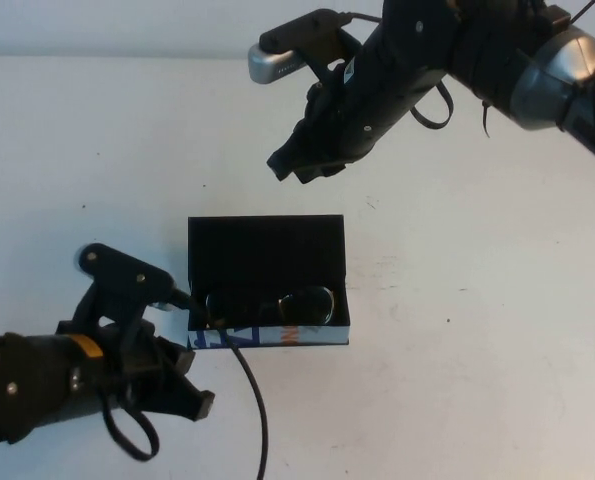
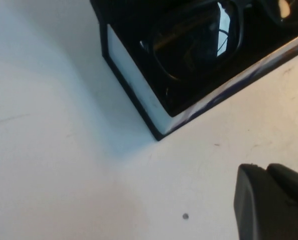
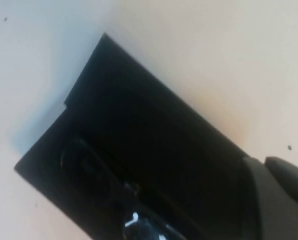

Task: Return glasses to glasses case
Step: Close the glasses case

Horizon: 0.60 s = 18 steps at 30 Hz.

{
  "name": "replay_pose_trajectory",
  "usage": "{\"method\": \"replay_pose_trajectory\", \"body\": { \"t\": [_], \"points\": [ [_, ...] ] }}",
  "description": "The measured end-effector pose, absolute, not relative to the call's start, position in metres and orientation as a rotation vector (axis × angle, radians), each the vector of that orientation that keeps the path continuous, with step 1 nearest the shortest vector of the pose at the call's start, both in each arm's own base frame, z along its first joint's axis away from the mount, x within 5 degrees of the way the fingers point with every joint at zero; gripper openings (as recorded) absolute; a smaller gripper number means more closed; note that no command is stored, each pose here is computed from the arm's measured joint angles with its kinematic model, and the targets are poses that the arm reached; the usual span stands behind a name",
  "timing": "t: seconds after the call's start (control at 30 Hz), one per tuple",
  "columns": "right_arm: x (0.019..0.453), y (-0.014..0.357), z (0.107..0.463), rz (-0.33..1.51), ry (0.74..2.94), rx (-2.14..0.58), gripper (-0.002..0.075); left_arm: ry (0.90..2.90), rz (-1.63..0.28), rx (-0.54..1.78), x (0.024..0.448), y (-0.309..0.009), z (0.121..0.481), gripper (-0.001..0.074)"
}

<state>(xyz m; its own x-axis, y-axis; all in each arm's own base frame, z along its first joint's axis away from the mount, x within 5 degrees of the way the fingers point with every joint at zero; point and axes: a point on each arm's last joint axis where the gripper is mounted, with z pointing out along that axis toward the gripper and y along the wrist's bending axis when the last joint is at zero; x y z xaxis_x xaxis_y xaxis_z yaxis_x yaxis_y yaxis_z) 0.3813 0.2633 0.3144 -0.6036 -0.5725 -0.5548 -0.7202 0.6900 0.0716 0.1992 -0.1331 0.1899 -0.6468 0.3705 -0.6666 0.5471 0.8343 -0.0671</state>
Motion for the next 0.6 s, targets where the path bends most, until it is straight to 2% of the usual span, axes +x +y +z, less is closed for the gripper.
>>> {"method": "replay_pose_trajectory", "body": {
  "t": [0.27, 0.6],
  "points": [
    [0.413, 0.255, 0.304, 0.425, 2.427, -0.847, -0.0011, 2.365, -0.302, 0.695, 0.218, -0.144, 0.174, -0.0001],
    [0.434, 0.266, 0.278, 0.461, 2.443, -0.823, -0.0011, 2.238, -0.282, 0.778, 0.216, -0.172, 0.165, -0.0001]
  ]
}}
